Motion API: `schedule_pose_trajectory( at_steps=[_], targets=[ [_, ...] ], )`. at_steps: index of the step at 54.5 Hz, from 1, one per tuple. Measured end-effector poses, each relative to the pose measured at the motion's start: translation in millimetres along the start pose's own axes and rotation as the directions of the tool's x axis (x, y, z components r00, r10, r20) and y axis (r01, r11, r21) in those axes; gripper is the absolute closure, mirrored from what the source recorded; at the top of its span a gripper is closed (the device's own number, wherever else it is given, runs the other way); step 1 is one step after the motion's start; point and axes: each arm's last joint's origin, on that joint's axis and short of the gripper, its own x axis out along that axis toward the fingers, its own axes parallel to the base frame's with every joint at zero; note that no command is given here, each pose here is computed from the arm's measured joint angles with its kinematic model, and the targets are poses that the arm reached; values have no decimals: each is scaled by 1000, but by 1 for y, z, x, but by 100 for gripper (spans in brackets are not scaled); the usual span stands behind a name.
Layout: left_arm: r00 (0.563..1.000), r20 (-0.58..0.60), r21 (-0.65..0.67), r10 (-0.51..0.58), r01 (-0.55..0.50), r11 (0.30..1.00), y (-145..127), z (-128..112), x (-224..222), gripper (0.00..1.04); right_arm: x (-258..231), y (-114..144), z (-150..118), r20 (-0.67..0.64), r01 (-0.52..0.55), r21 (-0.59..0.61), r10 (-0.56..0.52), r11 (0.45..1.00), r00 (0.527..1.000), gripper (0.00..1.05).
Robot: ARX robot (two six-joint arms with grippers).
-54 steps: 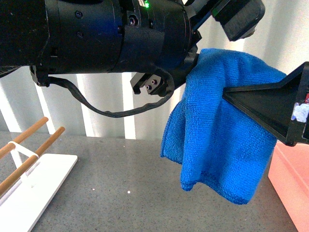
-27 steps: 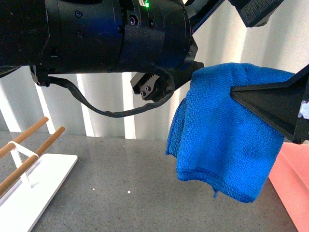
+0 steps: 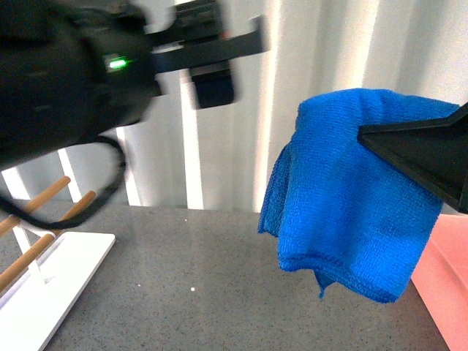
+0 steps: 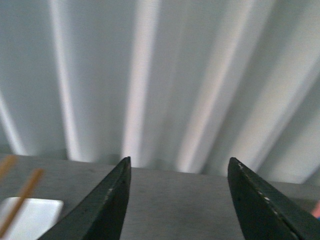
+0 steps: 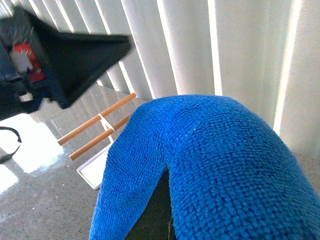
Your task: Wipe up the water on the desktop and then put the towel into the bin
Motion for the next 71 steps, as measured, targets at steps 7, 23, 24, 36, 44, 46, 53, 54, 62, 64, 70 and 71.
schedule_pose_trajectory(
  at_steps=[7, 23, 24, 36, 44, 46, 53, 54, 62, 64, 70, 71],
  targets=[
    [999, 3, 91, 45, -45, 995, 38, -10, -27, 67, 0, 0, 0, 0, 0, 0, 0, 1000, 1000, 100],
    [999, -21, 140, 33, -30, 990, 85, -32, -75, 101, 1, 2, 0, 1, -1, -4, 1, 1000, 1000, 100],
    [999, -20, 141, 34, -31, 990, 87, -33, -78, 101, 1, 2, 0, 1, 0, -4, 0, 1000, 1000, 100],
    [999, -16, 145, 45, -42, 988, 108, -42, -105, 101, 1, 2, 0, 0, -4, -9, 4, 1000, 1000, 100],
    [999, -17, 146, 45, -42, 988, 118, -47, -124, 101, 1, 1, 1, 6, 4, -11, -4, 1000, 1000, 100],
    [999, -18, 146, 44, -41, 988, 120, -49, -128, 101, 1, 2, 1, 7, 2, -12, -2, 1000, 1000, 100],
    [999, -20, 145, 28, -25, 989, 130, -51, -139, 101, 4, 7, 0, 12, 0, -17, 0, 1000, 1000, 100],
    [999, -13, 145, 35, -33, 989, 132, -54, -141, 101, 4, 7, 0, 11, -1, -17, 1, 1000, 1000, 100],
    [999, 1, 145, 48, -47, 988, 134, -54, -148, 101, 6, 11, -1, 3, -10, -17, 10, 1000, 1000, 100],
    [999, 4, 145, 44, -44, 988, 134, -53, -150, 101, 6, 11, -1, 1, -11, -17, 11, 1000, 1000, 100],
    [999, 12, 145, 42, -44, 988, 133, -51, -155, 101, 6, 11, -2, -3, -11, -19, 11, 1000, 1000, 100],
    [999, 14, 145, 42, -44, 988, 133, -51, -156, 101, 6, 11, -2, -3, -11, -19, 10, 1000, 1000, 100]
  ],
)
